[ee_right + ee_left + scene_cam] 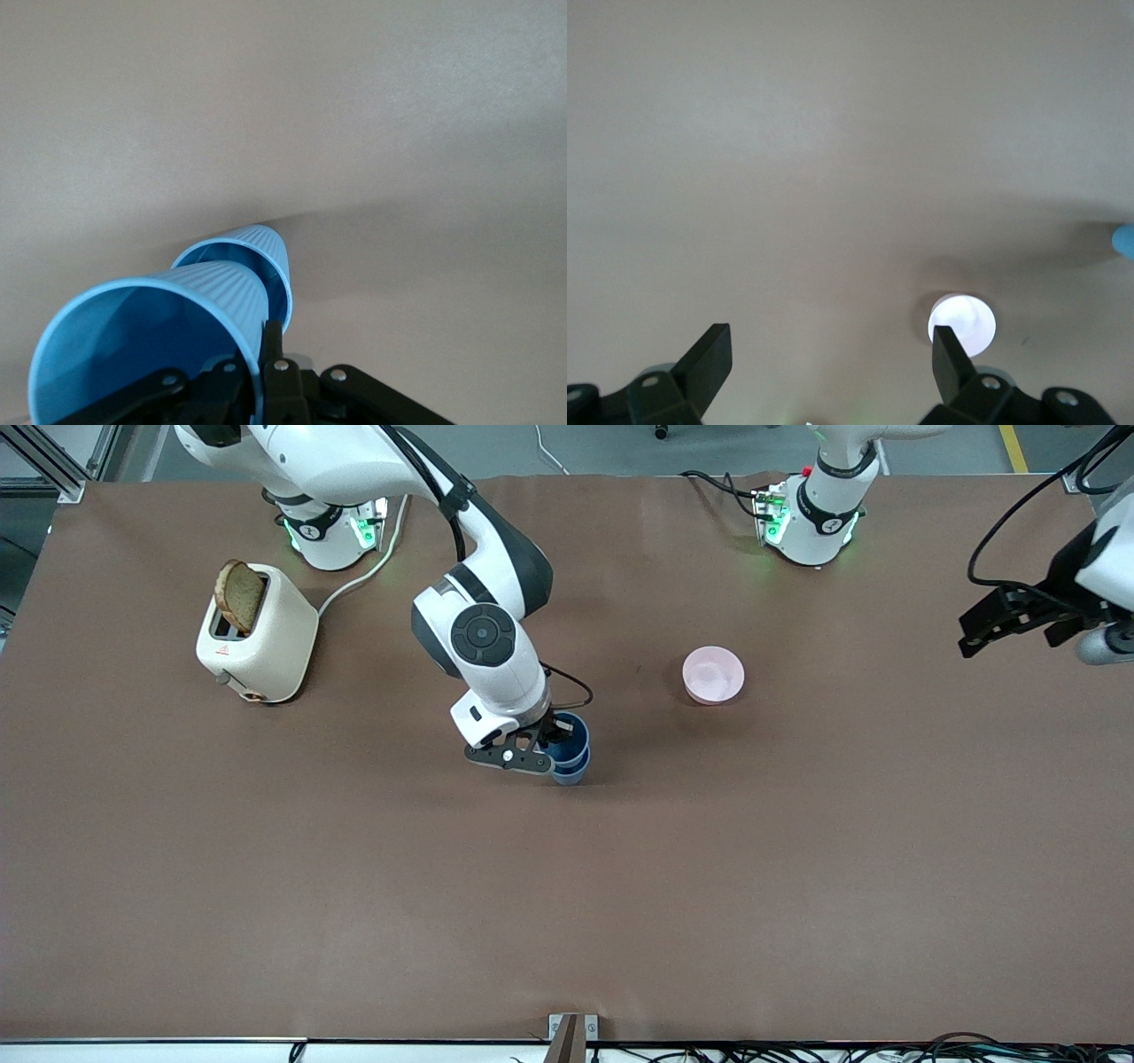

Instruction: Stack blue cups with both arms

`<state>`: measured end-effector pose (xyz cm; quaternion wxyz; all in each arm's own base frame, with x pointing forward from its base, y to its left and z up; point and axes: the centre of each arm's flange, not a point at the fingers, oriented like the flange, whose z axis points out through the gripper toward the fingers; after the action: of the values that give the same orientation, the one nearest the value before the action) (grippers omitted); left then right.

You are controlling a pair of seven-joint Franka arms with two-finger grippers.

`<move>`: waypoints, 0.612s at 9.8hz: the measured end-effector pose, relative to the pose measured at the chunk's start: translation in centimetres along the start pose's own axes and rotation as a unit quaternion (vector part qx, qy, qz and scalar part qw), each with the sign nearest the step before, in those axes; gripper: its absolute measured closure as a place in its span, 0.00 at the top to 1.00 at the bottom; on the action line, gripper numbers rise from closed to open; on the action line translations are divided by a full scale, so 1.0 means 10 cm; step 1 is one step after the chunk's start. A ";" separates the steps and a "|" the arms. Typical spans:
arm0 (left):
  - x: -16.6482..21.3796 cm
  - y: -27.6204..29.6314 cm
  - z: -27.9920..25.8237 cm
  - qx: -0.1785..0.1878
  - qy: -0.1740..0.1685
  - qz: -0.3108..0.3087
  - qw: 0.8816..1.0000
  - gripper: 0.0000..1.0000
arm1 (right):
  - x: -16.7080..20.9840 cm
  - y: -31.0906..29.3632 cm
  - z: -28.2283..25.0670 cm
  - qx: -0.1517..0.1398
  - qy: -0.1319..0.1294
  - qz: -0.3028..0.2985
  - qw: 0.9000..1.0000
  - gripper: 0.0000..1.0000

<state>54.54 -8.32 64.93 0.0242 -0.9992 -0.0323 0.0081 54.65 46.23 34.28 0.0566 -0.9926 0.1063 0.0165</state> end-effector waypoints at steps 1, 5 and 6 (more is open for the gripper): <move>-0.02 0.09 0.09 0.002 -0.009 0.009 1.000 1.00 | 0.00 0.00 0.01 0.001 0.001 0.000 1.000 0.04; -0.08 0.19 0.16 0.005 -0.019 0.062 0.998 1.00 | 0.01 0.02 0.09 -0.002 0.001 0.000 1.000 0.14; -0.08 0.09 0.13 0.004 -0.018 0.073 0.997 1.00 | 0.01 0.02 0.10 -0.002 0.001 0.000 1.000 0.18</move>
<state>53.73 -9.22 63.57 0.0272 -0.9984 0.0402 0.0278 54.72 46.13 33.31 0.0541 -0.9927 0.1065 0.0160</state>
